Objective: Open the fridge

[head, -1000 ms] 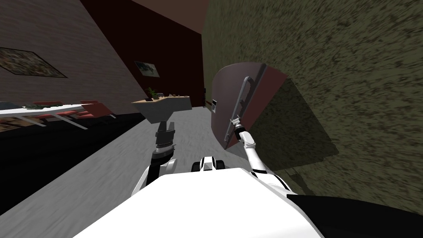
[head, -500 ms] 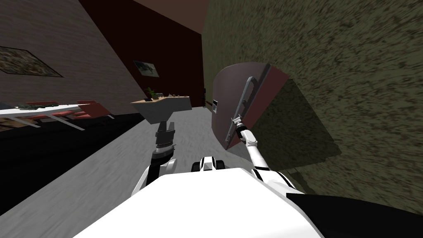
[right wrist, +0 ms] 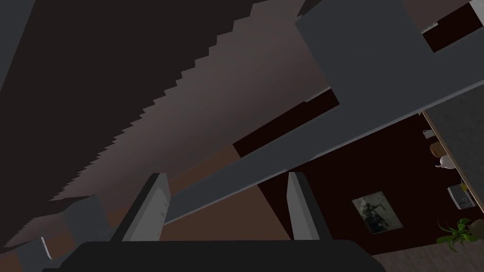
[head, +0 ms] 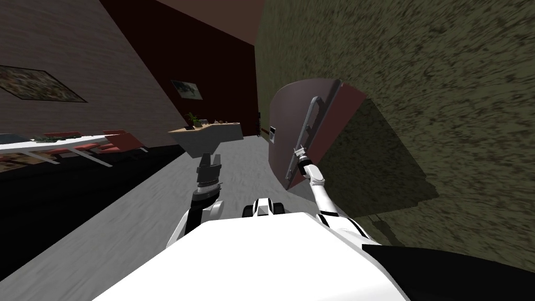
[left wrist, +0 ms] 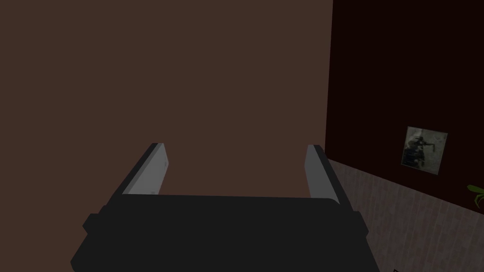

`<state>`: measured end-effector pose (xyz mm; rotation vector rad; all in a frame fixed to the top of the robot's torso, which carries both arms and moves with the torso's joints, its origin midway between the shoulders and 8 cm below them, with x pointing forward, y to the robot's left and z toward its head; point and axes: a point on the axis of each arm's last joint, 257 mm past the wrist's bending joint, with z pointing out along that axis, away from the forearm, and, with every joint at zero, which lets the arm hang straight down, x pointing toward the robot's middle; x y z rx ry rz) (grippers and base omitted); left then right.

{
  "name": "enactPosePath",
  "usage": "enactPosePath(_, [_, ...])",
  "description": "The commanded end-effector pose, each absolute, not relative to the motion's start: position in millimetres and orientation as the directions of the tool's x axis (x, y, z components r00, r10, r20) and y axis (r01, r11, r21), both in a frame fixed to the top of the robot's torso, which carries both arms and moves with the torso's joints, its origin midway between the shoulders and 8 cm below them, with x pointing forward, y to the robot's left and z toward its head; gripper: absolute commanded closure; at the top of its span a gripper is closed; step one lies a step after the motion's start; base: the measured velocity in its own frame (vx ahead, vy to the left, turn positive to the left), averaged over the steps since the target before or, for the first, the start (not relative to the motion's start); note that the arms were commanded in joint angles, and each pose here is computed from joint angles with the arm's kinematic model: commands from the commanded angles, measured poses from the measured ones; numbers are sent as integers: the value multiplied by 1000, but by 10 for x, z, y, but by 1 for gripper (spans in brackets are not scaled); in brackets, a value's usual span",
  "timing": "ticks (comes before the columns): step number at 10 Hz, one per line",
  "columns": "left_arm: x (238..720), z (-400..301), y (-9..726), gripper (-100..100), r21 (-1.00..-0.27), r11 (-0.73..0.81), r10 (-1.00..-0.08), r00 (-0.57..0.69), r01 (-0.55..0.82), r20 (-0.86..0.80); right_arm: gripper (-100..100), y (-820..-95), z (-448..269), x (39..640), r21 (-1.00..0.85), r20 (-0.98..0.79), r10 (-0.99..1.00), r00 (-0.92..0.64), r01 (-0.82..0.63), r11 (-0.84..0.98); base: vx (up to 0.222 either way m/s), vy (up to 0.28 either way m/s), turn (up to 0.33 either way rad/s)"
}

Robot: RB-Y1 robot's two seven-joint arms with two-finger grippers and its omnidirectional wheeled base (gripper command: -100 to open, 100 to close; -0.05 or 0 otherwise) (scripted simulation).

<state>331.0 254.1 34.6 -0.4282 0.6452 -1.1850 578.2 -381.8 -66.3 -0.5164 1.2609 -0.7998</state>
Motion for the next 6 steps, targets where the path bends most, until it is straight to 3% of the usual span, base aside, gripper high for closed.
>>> enactPosePath(1, [3310,346,2541,0,-621,330,-944,232,711,-236,100,-4073,-682,5813,-739,-628,-777,40,281,612,42,358,-87])
enactPosePath(6, [3310,346,2541,0,-621,330,-944,232,711,-236,100,-4458,-670,5819,-743,-625,-780,-40,337,578,15,319,-50])
